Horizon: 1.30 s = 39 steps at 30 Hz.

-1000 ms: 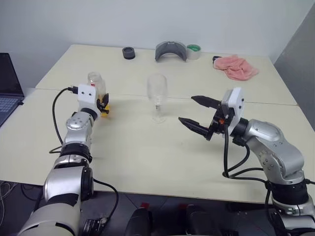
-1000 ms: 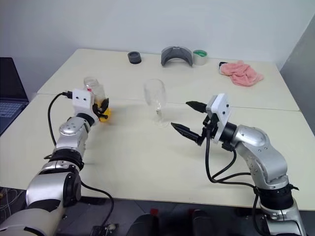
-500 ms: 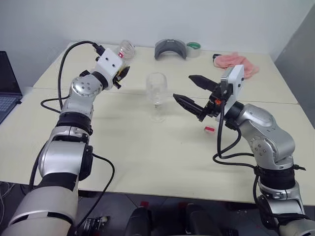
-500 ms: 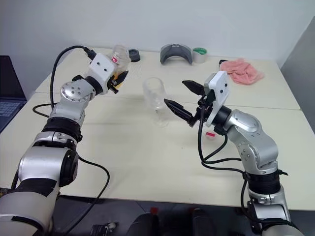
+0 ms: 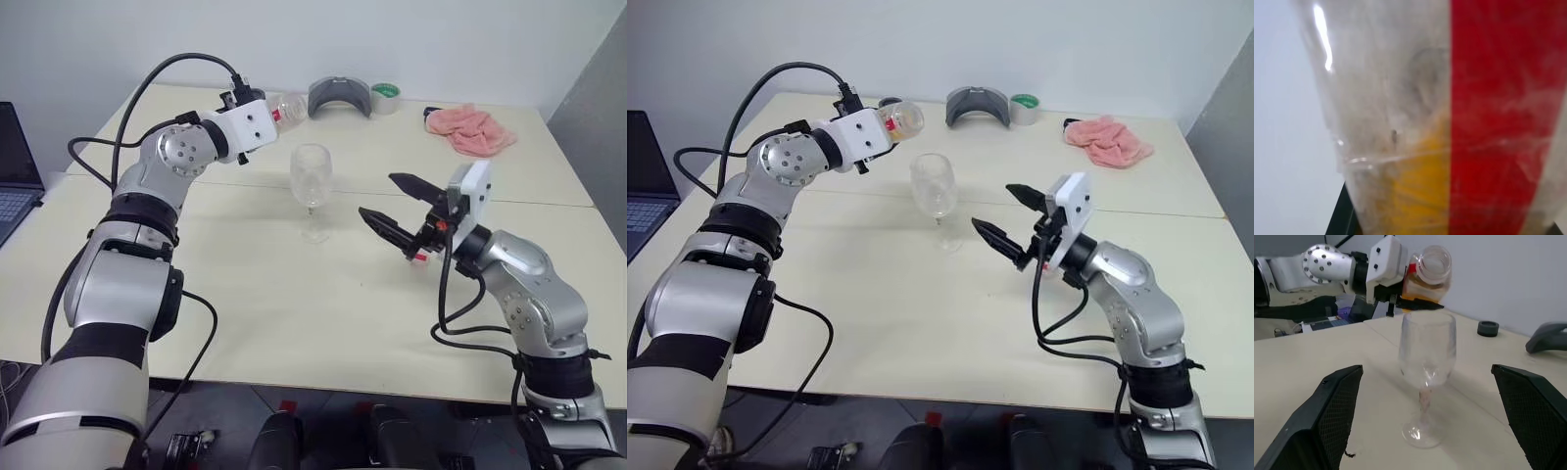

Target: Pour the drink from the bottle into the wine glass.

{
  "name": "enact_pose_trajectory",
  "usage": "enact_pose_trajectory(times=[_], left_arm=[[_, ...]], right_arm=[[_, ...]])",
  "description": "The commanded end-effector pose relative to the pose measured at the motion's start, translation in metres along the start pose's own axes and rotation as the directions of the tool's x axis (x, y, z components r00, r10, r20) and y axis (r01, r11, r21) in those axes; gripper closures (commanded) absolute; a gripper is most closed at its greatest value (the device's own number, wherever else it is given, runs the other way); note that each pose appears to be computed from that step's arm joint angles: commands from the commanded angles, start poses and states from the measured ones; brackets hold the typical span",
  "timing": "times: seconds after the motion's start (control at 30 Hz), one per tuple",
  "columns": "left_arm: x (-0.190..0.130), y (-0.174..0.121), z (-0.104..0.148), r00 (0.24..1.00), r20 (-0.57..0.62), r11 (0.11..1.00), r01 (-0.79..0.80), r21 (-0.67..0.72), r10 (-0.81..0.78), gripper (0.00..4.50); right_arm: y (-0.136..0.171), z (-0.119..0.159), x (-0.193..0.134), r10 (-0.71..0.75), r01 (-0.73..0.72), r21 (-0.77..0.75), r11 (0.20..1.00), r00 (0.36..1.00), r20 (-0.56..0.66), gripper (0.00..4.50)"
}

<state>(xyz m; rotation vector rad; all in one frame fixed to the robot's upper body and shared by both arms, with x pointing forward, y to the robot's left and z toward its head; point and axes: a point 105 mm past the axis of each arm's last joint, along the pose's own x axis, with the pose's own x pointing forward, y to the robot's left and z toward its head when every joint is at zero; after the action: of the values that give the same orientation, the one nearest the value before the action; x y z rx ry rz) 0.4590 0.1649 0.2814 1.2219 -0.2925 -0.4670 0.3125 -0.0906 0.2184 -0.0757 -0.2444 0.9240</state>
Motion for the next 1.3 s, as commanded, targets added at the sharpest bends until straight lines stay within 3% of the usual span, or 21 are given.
enact_pose_trajectory(times=[0.03, 0.53, 1.3], left_arm=[[-0.004, 0.028, 0.015, 0.998, 0.041, 0.993, -0.059, 0.098, 0.055, 2.87], [-0.007, 0.033, 0.012, 0.999, -0.008, 0.943, -0.028, 0.331, 0.033, 2.87], [-0.009, 0.042, 0.013, 0.999, -0.027, 0.88, -0.025, 0.474, 0.043, 2.87]], right_arm=[[0.004, 0.017, -0.004, 0.01, -0.006, -0.059, 0.998, 0.998, 0.064, 0.0], [0.006, 0.019, 0.0, 0.0, 0.005, -0.046, 0.999, 0.995, 0.096, 0.0], [0.005, 0.014, -0.002, -0.01, 0.014, -0.04, 0.999, 0.995, 0.096, 0.0]])
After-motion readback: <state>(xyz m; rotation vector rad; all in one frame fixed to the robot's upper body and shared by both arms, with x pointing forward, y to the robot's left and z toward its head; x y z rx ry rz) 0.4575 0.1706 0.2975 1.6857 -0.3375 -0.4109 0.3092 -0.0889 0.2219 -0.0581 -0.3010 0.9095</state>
